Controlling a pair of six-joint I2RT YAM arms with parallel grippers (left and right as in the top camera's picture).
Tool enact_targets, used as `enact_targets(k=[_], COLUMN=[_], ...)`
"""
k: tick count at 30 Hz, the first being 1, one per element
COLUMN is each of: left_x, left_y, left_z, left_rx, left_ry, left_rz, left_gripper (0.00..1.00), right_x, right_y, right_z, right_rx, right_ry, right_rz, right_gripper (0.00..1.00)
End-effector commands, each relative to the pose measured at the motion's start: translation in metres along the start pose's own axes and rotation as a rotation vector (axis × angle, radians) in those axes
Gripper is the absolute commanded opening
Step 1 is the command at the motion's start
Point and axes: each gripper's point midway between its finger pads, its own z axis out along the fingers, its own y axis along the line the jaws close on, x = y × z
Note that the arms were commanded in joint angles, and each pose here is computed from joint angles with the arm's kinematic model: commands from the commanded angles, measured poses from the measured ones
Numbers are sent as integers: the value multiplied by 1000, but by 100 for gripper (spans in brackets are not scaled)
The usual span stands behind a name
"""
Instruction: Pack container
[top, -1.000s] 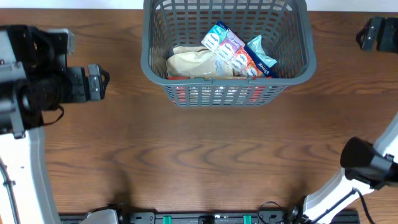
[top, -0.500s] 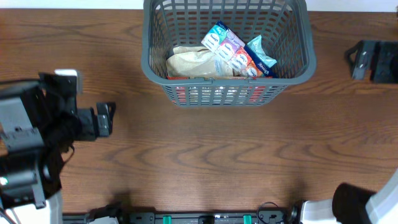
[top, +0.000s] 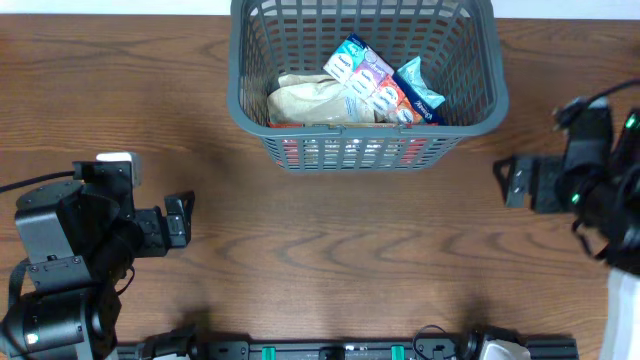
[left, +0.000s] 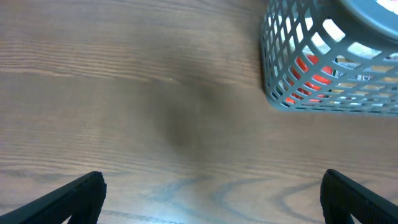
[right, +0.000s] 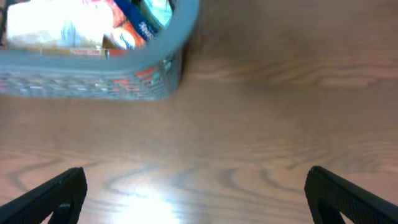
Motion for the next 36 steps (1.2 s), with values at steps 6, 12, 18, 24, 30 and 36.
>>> enact_targets(k=[6, 12, 18, 24, 30, 36], left_x=[0, 0, 0, 0, 0, 0], left_y=[-2, -2, -2, -2, -2, -2], left_z=[0, 0, 0, 0, 0, 0], left_rx=[13, 13, 13, 13, 13, 13], left_ry=[-1, -1, -1, -1, -1, -1], left_rz=[-15, -15, -15, -15, -15, -15], left_gripper=[99, 99, 99, 99, 99, 99], right_x=[43, 50, 50, 50, 47, 43], right_y=[9, 10, 10, 10, 14, 49], right_z=[17, 20, 20, 20, 14, -5], right_rx=[-22, -27, -26, -27, -34, -124], right_ry=[-10, 17, 17, 17, -24, -222], right_rz=[5, 10, 10, 10, -5, -114], right_gripper=[99, 99, 99, 99, 99, 99])
